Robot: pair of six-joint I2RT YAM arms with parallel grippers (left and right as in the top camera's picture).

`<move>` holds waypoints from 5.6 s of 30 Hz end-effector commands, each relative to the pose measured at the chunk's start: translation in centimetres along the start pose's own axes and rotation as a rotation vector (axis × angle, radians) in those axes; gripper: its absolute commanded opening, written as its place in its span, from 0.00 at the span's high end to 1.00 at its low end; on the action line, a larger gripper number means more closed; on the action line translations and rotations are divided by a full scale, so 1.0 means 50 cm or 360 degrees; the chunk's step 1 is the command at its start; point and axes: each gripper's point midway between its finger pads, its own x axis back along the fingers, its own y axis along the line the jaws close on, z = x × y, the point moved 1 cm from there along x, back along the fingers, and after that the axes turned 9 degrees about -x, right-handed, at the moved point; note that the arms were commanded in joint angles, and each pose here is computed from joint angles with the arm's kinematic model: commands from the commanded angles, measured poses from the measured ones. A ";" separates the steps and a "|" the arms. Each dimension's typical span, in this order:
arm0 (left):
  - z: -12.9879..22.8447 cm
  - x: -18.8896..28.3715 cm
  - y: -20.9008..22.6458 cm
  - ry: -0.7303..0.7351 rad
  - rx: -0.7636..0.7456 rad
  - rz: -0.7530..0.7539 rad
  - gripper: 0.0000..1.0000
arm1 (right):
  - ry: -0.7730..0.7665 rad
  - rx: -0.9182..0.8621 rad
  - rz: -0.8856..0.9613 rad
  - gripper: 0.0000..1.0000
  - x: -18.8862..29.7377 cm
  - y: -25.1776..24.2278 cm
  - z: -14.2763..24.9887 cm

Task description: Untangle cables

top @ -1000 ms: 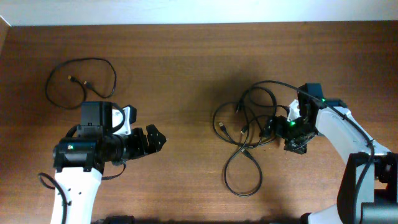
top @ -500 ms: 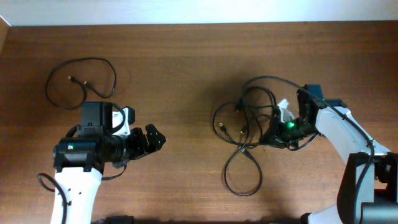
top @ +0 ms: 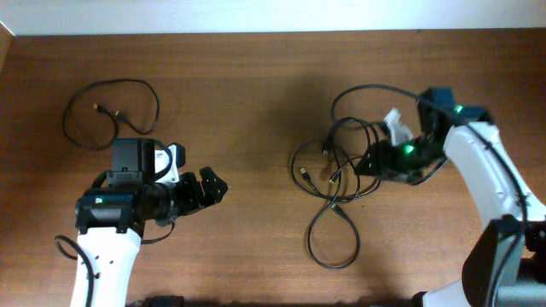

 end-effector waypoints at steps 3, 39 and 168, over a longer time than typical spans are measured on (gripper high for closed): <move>0.022 -0.043 0.019 0.0069 0.0077 0.0005 0.01 | -0.0347 0.0253 0.0432 0.02 0.083 0.004 -0.073; 0.071 -0.104 -0.380 -0.0164 -0.0972 0.0800 0.01 | -0.0658 0.0864 -0.0243 0.96 0.353 0.367 0.117; -0.103 0.080 -0.397 -0.0859 -0.0746 0.0469 1.00 | -0.0194 -0.0413 -0.0622 0.01 0.103 0.068 0.281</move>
